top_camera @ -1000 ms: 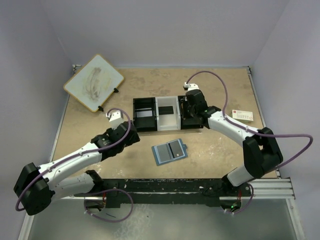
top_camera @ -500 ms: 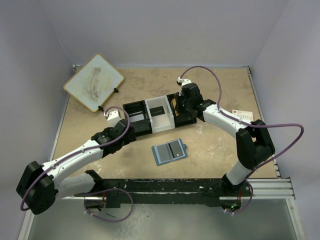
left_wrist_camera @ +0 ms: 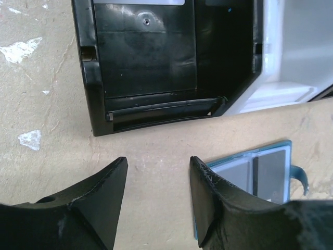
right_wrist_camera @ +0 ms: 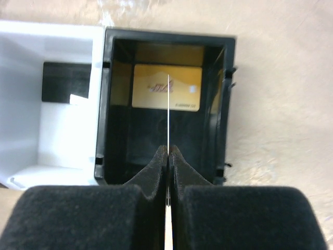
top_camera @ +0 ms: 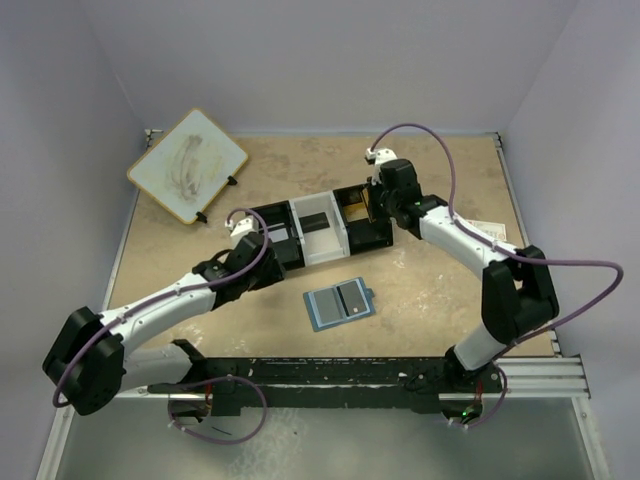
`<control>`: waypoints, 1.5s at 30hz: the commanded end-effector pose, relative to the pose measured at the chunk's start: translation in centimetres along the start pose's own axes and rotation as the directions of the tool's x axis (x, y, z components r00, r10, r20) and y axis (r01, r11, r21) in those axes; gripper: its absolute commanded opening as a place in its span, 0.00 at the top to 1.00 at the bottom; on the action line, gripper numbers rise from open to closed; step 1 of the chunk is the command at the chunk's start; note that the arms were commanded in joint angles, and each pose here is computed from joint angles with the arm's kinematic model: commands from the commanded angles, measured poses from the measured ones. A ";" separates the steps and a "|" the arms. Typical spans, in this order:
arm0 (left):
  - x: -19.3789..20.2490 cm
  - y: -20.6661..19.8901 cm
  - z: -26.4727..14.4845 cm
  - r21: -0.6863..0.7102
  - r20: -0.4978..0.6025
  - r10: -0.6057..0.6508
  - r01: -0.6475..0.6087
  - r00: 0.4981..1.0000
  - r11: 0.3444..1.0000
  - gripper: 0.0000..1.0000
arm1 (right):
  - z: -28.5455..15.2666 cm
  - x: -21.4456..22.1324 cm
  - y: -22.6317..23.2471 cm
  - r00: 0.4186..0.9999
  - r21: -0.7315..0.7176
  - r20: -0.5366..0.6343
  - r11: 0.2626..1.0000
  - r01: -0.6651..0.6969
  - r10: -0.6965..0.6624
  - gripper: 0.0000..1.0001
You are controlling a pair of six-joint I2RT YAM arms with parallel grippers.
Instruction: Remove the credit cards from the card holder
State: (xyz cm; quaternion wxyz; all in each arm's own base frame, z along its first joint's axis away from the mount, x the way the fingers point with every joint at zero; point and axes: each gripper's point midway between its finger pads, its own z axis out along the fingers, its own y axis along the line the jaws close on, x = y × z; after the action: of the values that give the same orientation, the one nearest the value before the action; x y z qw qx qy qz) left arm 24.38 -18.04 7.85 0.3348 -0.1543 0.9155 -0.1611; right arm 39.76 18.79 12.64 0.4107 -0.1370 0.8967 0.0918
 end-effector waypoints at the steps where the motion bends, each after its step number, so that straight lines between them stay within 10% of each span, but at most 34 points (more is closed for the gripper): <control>1: -1.1 -1.6 0.9 0.018 0.012 0.014 -0.014 1.000 1.000 0.52 | -2.1 -5.4 -0.6 0.955 0.019 0.213 0.978 0.207 -0.207 1.00; 10: -3.4 -1.6 2.6 -0.043 0.090 0.053 -0.049 0.995 0.998 0.53 | -3.7 -5.5 -1.8 0.706 0.164 0.391 0.799 0.578 -0.591 1.00; 21: -5.7 -1.0 4.6 -0.136 0.115 0.127 -0.111 0.985 0.984 0.56 | -1.7 -3.2 -0.4 0.596 0.002 0.407 0.653 0.758 -0.693 1.00; 37: -6.9 -1.9 5.4 -0.115 0.105 0.162 -0.150 0.981 0.982 0.55 | 2.9 -0.9 -2.2 0.609 -0.010 0.273 0.631 0.776 -0.745 1.00; 45: -8.1 -3.9 1.6 0.003 0.132 0.110 -0.112 0.985 0.994 0.48 | 4.6 -2.5 -3.0 0.525 0.047 0.248 0.552 0.833 -0.814 1.00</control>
State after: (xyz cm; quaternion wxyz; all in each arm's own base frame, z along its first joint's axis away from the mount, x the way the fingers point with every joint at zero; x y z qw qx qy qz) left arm 31.52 -17.80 8.07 0.3690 -0.1105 0.9192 -0.0820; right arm 42.54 17.25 7.73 0.4641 -0.5398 0.7020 -0.0183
